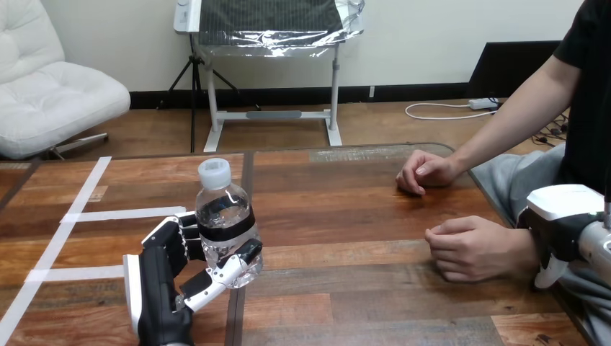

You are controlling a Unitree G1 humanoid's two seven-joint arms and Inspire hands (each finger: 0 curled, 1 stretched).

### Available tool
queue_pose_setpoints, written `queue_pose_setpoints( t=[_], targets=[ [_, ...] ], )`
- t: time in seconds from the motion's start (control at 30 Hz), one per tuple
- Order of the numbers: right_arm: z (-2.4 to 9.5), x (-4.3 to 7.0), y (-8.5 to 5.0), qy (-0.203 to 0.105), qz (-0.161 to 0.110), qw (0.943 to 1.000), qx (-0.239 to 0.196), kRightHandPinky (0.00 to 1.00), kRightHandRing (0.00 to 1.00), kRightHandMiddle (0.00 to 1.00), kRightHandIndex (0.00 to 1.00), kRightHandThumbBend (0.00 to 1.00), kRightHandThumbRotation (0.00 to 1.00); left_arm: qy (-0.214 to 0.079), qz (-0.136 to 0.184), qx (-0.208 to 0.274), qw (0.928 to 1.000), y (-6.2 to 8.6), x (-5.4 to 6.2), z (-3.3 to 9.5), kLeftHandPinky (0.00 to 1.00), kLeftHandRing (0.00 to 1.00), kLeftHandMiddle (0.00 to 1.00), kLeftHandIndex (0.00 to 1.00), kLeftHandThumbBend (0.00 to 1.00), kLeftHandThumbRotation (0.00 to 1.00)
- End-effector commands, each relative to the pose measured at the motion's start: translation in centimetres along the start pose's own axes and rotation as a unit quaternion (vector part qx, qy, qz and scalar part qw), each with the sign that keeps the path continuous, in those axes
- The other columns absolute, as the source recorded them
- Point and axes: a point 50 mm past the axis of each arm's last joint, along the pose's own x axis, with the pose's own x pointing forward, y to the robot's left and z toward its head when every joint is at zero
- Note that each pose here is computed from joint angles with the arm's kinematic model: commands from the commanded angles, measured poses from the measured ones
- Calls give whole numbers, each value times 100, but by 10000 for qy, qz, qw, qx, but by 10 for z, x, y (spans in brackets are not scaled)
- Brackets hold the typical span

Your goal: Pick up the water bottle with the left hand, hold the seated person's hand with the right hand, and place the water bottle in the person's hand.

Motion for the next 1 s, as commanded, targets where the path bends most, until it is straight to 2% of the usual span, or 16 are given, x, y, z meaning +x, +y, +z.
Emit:
queue_pose_setpoints(
  t=[0.0,0.13,0.37,0.83,0.97],
  targets=[
    [8,1,-24,-291,-466,9982,244,23,35,46,54,67,0,-738,-147,-251,9968,-19,22,30,43,42,44,49,61,0],
    [6,-1,-30,-426,-688,9962,324,23,33,45,49,69,0,-760,-182,-306,9965,-21,23,30,43,42,44,50,61,0],
    [3,-4,-41,-413,-818,9947,472,18,28,40,44,70,0,-779,-263,-368,9959,-26,25,33,42,42,44,50,61,0],
    [3,-13,-60,-448,-1073,9922,450,22,31,42,48,72,0,-840,-392,-512,9944,-35,28,37,42,41,44,49,61,0],
    [2,-16,-64,-544,-1187,9907,393,22,32,42,47,72,0,-831,-412,-581,9940,-38,29,39,42,41,43,48,62,0]
  ],
)
